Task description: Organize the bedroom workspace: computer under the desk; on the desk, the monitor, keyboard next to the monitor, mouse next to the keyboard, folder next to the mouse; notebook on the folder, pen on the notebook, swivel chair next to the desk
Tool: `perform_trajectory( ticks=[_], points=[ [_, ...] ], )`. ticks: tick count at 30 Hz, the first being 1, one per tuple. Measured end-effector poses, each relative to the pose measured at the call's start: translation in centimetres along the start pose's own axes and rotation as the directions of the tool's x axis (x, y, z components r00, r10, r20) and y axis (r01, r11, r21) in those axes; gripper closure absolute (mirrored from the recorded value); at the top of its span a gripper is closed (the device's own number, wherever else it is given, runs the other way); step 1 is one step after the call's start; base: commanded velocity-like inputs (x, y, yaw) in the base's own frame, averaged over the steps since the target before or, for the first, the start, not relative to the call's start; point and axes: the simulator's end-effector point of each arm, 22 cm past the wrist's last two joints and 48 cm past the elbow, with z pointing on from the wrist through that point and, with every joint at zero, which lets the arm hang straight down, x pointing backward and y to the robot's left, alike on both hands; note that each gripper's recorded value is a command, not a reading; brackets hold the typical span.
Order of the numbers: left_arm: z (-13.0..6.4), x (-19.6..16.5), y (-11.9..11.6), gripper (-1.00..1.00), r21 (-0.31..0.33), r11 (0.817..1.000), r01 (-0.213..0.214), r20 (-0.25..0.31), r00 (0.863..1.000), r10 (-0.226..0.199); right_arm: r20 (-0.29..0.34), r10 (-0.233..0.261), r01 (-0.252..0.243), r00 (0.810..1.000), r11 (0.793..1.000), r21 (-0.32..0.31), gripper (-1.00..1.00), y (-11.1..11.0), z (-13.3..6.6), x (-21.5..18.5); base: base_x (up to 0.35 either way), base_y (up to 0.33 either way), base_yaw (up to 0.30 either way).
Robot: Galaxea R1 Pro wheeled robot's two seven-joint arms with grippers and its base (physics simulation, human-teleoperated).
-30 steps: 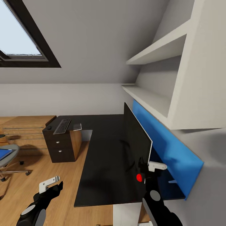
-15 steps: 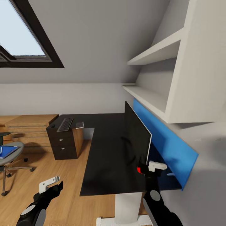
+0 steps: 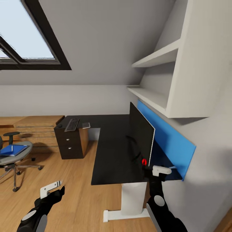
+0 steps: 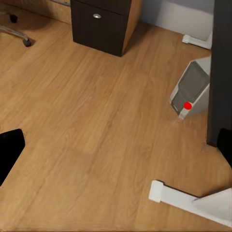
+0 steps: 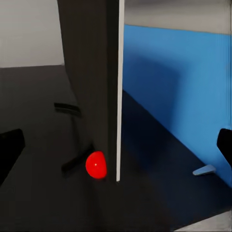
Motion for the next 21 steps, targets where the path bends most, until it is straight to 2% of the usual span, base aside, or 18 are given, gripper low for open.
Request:
perform_trajectory(
  ticks=[8,12,14,15,17,19,21],
  points=[
    [0.2,0.9,0.1,-1.00,-0.003,1.000,0.000,-0.019,1.000,0.000,-0.015,-0.004,0.004,1.000,1.000,0.000,-1.00,0.0,0.0,0.5,-0.320,0.110,0.000],
    [0.8,3.5,0.6,-1.00,-0.016,1.000,-0.008,-0.074,0.997,0.007,-0.083,-0.037,0.037,0.996,0.999,-0.002,-1.00,-0.2,-0.7,4.3,-0.315,0.160,0.000],
    [1.3,6.8,1.4,-1.00,-0.030,0.999,-0.019,-0.141,0.990,0.015,-0.149,-0.068,0.068,0.986,0.998,-0.006,-1.00,-0.6,-1.7,8.3,-0.304,0.184,0.000],
    [1.4,10.9,2.6,-1.00,-0.049,0.998,-0.038,-0.224,0.974,0.026,-0.169,-0.076,0.075,0.983,0.997,-0.008,-1.00,-0.9,-2.7,11.0,-0.298,0.194,0.000],
    [1.0,15.4,4.1,-1.00,-0.071,0.995,-0.064,-0.300,0.953,0.040,-0.172,-0.076,0.074,0.982,0.997,-0.019,-1.00,-1.1,-4.6,13.6,-0.279,0.213,0.000],
    [0.9,16.8,4.8,-1.00,-0.082,0.993,-0.083,-0.309,0.949,0.054,-0.172,-0.074,0.070,0.982,0.997,-0.029,-1.00,-1.0,-6.0,14.8,-0.226,0.248,0.000],
    [0.9,18.4,6.1,-1.00,-0.101,0.985,-0.138,-0.284,0.953,0.104,-0.177,-0.075,0.066,0.981,0.996,-0.058,-1.00,-0.6,-8.5,17.0,-0.108,0.294,0.000]
  ],
)
